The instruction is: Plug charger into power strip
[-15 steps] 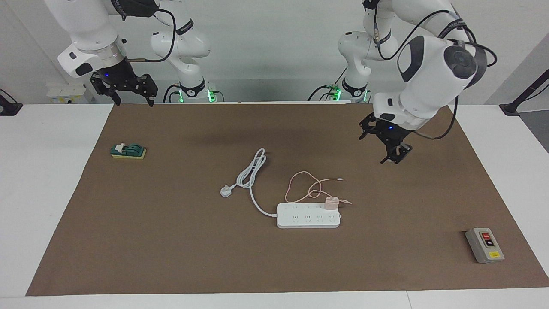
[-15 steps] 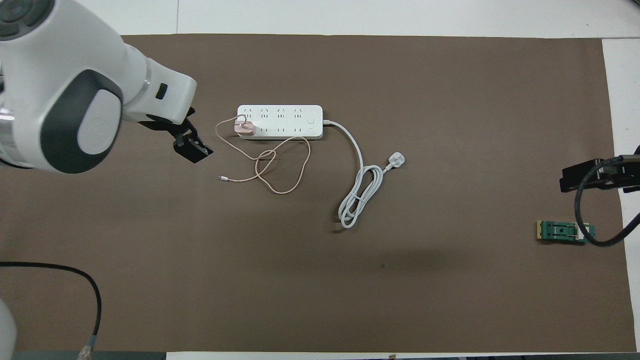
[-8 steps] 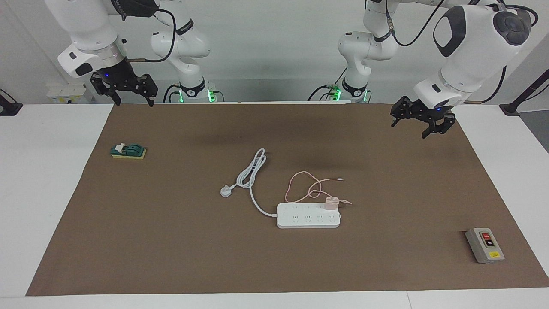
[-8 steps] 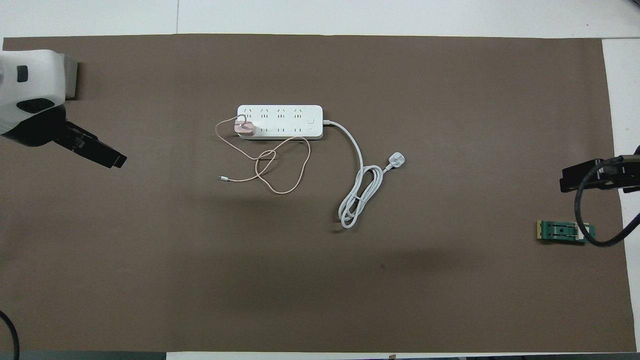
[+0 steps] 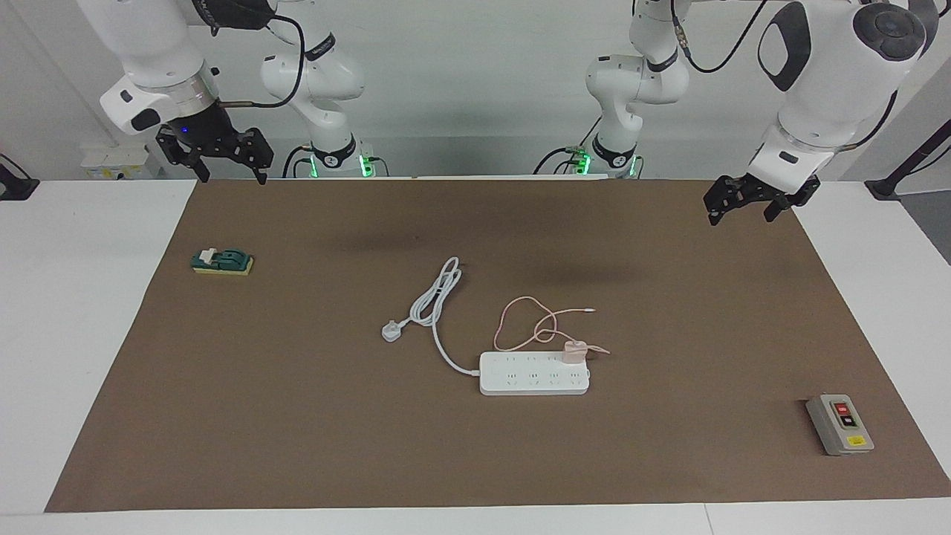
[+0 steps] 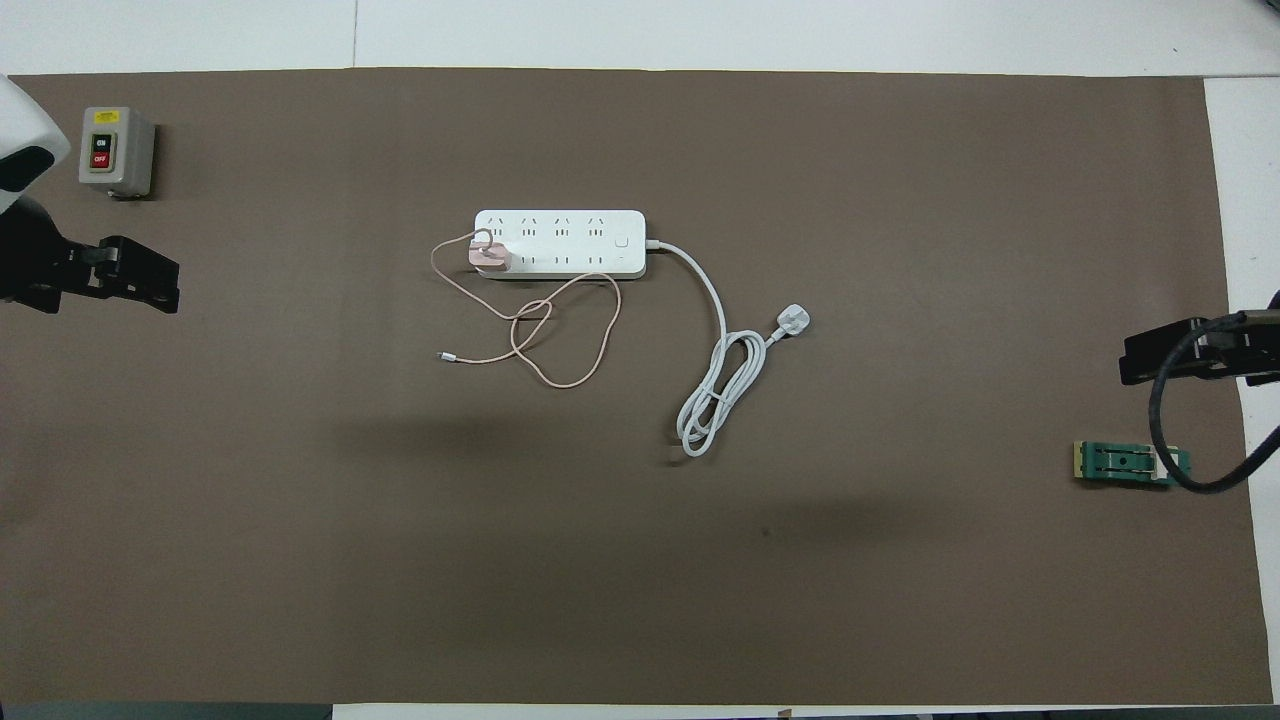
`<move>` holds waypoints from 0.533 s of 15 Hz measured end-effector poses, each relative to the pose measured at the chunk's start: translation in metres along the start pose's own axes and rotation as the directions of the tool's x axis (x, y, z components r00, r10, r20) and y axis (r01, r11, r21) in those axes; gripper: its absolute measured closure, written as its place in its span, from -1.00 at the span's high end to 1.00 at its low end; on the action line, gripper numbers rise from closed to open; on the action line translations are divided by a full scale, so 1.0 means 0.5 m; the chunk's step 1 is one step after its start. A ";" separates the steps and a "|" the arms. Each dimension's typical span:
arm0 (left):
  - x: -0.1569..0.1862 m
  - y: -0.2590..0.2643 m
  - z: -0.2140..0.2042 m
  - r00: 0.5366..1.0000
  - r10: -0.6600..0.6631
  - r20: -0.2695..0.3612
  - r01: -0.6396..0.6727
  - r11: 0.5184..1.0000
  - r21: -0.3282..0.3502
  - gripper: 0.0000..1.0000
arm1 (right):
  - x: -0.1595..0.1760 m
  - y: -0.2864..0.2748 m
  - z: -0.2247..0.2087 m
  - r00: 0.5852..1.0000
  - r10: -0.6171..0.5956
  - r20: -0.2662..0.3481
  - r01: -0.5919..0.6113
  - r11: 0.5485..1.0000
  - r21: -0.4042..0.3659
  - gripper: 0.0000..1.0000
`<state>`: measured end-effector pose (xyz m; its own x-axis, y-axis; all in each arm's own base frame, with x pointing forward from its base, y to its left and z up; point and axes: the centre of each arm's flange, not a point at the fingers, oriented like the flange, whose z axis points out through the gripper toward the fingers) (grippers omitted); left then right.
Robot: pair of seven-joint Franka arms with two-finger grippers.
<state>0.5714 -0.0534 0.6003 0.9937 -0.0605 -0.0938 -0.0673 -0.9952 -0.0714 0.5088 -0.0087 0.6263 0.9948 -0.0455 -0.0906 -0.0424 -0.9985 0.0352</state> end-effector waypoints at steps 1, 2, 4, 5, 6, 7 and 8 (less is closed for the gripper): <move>-0.001 0.005 0.001 1.000 -0.003 0.002 0.003 1.000 0.000 1.00 | 0.000 0.000 0.000 1.000 0.000 0.000 0.000 1.000 0.000 1.00; -0.003 0.008 0.003 1.000 -0.007 0.005 0.007 1.000 0.000 1.00 | 0.000 0.000 0.000 1.000 0.000 0.000 0.000 1.000 0.000 1.00; -0.010 0.007 0.008 1.000 -0.015 0.027 0.015 1.000 0.001 1.00 | 0.000 0.000 0.000 1.000 0.000 0.000 0.000 1.000 0.000 1.00; -0.012 0.004 0.009 0.999 -0.019 0.032 0.019 1.000 0.000 1.00 | 0.000 0.000 0.000 1.000 0.000 0.000 0.000 1.000 0.000 1.00; -0.014 0.000 0.009 0.999 -0.023 0.033 0.023 1.000 0.000 1.00 | 0.000 0.000 0.000 1.000 0.000 0.000 0.000 1.000 0.000 1.00; -0.015 -0.003 0.009 0.999 -0.026 0.033 0.026 1.000 -0.001 1.00 | 0.000 0.000 0.000 1.000 0.000 0.000 0.000 1.000 0.000 1.00; -0.016 -0.005 0.012 0.999 -0.027 0.034 0.028 1.000 -0.001 1.00 | 0.000 0.000 0.000 1.000 0.000 0.000 0.000 1.000 0.000 1.00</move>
<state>0.5631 -0.0498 0.5954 0.9916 -0.0305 -0.1255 -0.0399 -0.9965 -0.0731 0.5088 -0.0087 0.6263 0.9948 -0.0455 -0.0906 -0.0424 -0.9985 0.0352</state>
